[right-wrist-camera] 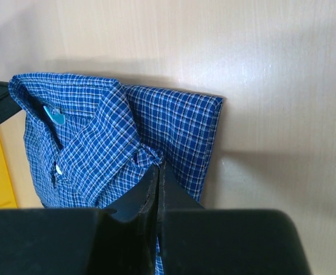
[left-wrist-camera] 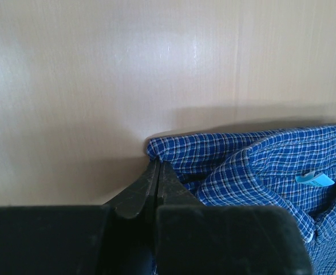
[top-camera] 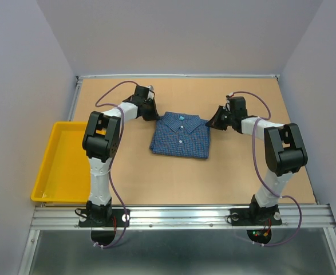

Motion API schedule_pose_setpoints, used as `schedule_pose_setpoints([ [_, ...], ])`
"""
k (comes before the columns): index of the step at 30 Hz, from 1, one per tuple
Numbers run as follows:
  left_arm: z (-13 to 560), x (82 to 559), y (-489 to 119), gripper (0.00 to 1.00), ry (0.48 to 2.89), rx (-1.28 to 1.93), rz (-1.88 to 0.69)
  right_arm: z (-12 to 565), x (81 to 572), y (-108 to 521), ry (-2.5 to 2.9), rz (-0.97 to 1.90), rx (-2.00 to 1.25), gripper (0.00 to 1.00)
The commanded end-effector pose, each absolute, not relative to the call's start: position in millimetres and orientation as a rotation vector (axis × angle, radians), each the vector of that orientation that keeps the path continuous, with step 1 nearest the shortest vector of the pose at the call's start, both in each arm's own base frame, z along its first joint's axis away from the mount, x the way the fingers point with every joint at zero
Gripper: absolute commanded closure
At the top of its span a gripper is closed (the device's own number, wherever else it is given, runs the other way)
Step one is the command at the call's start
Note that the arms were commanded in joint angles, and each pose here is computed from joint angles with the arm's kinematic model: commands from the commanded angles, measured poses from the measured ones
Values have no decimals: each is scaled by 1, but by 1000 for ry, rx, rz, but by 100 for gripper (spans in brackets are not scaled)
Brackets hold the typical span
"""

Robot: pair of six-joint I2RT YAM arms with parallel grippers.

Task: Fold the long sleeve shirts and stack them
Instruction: Fold the shirt

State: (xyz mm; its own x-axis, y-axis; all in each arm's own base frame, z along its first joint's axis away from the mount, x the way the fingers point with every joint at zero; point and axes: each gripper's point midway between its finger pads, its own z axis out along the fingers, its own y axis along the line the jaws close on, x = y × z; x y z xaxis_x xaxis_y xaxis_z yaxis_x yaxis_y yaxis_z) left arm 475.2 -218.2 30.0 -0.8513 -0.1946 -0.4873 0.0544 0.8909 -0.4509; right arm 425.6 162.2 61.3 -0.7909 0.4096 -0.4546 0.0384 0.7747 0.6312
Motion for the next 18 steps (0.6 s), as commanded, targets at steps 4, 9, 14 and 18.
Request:
schedule_pose_setpoints([
  [4,38,470,-201,93,2518,-140,-588,64,430,149,2340,752,313,99],
  [9,45,470,-198,92,2502,-161,-578,70,436,144,2317,721,332,99],
  [14,50,470,-190,90,2490,-203,-564,73,433,140,2308,705,338,99],
  [18,53,471,-187,88,2485,-226,-561,77,431,143,2304,719,313,99],
])
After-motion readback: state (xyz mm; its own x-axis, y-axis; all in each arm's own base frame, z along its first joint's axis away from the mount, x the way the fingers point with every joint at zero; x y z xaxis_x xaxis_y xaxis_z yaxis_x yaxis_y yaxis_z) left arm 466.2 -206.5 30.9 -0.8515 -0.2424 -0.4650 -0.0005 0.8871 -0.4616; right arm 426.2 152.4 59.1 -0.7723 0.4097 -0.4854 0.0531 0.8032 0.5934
